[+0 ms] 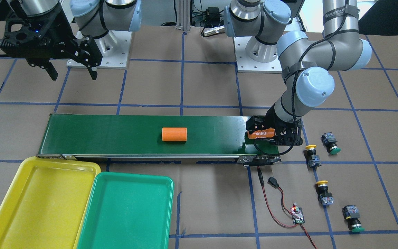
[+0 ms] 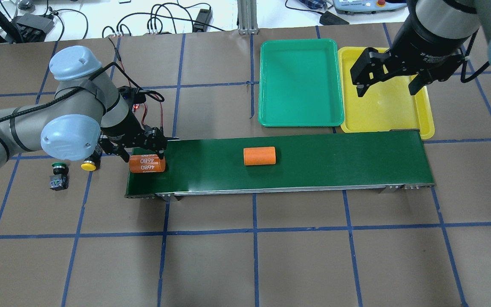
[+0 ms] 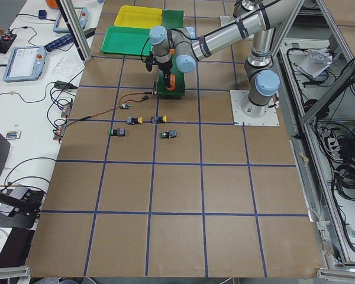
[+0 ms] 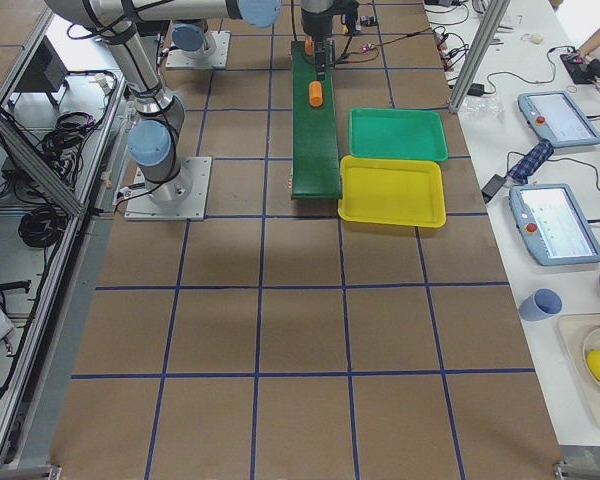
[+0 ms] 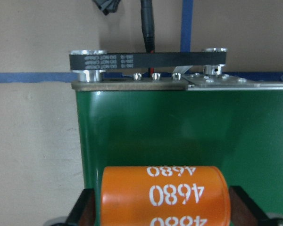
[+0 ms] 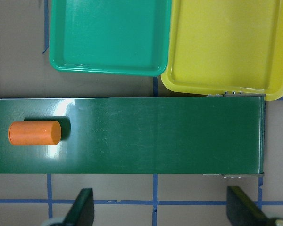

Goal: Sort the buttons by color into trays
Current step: 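Open the left gripper to release the cell and lift away, then move the left gripper to a yellow-capped push button and grasp it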

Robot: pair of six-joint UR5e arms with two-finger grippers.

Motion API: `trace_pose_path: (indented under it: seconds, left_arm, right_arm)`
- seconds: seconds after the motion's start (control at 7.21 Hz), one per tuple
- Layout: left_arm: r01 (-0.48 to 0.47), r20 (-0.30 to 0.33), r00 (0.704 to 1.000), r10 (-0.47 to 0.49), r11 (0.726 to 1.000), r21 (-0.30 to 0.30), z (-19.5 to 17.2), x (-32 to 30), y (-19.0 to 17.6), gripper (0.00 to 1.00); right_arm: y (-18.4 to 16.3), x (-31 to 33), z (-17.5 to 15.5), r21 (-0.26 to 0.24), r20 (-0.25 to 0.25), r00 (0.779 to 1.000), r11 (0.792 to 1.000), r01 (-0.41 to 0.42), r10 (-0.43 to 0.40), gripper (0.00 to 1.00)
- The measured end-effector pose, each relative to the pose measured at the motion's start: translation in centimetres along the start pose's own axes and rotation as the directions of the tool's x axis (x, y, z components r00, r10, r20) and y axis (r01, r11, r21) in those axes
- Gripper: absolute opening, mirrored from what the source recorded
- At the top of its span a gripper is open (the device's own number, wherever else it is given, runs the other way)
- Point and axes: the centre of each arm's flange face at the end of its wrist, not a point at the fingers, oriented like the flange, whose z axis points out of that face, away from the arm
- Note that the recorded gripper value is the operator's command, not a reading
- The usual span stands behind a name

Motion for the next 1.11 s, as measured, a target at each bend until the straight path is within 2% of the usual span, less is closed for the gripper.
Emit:
trace_pose_path:
  seconds: [0.28, 0.42, 0.56, 0.69, 0.83, 1.11]
  left_arm:
    - [0.007, -0.037, 0.999, -0.004, 0.997, 0.078, -4.5, 0.9, 0.5, 1.00]
    - [0.007, -0.036, 0.999, -0.003, 0.995, 0.098, -8.0, 1.2, 1.4, 1.00]
    - [0.007, -0.022, 1.000, -0.005, 0.995, 0.100, -12.4, 1.4, 2.7, 1.00]
    - [0.008, 0.013, 1.000, -0.009, 0.997, 0.083, -16.6, 1.5, 4.2, 1.00]
    - [0.009, 0.044, 0.999, -0.011, 0.999, 0.050, -19.2, 1.4, 5.4, 1.00]
    - [0.007, 0.110, 0.994, -0.008, 1.000, 0.016, -20.2, 0.7, 6.1, 1.00]
  right_arm:
    - [0.0, 0.5, 0.1, 0.008, -0.063, 0.993, 0.995, -0.104, 0.104, 1.00]
    - [-0.1, 0.6, -0.2, 0.022, -0.075, 0.974, 0.977, -0.211, 0.213, 1.00]
    - [0.0, 0.6, 0.0, 0.029, -0.080, 0.942, 0.946, -0.324, 0.325, 1.00]
    - [-0.2, 0.6, 0.6, 0.024, -0.084, 0.922, 0.926, -0.376, 0.377, 1.00]
    - [-0.6, 0.4, 1.3, 0.012, -0.087, 0.919, 0.922, -0.386, 0.386, 1.00]
    - [-0.8, -1.7, 2.5, -0.010, -0.093, 0.933, 0.936, -0.351, 0.349, 1.00]
